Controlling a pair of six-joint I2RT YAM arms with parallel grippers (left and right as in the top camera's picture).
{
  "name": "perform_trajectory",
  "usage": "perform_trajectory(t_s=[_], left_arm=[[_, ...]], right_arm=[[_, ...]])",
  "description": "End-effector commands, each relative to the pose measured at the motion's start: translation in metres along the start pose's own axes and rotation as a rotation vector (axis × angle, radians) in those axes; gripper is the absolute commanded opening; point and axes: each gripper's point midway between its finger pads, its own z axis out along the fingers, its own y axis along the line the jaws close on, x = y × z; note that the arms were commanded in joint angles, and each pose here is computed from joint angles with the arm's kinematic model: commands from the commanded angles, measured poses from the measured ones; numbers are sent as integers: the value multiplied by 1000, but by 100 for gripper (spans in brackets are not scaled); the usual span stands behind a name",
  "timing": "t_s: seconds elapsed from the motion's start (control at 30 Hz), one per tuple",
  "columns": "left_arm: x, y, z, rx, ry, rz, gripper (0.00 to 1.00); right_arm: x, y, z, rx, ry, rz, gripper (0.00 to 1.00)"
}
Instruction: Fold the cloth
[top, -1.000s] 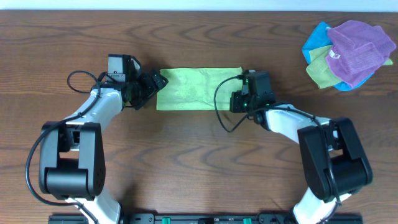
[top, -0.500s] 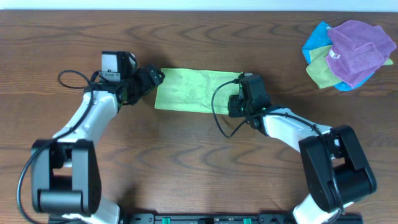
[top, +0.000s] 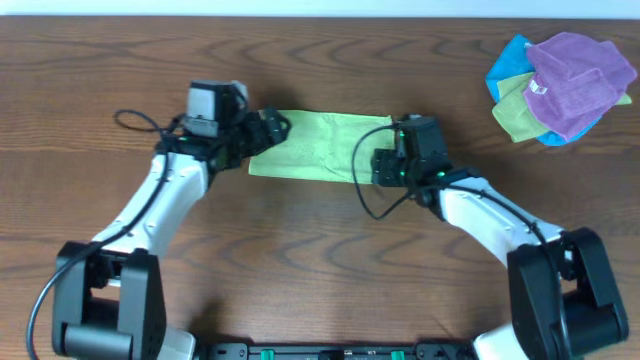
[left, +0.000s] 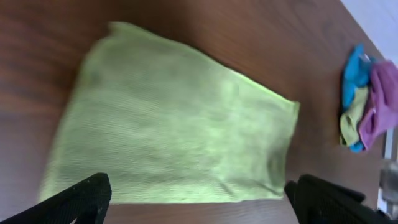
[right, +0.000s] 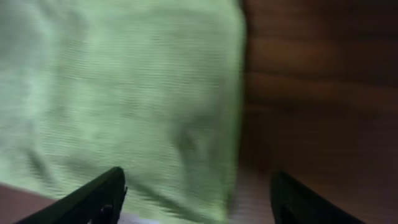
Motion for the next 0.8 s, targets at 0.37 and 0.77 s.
perform_trajectory(t_s=[0.37,0.77], left_arm=[[11,25,71,-25,74,39,95],[15,33,78,-42,97,28,95]], right_arm=[[-24,-29,6,-107,-37,148,80],[5,-21,29,-162,78,197,81]])
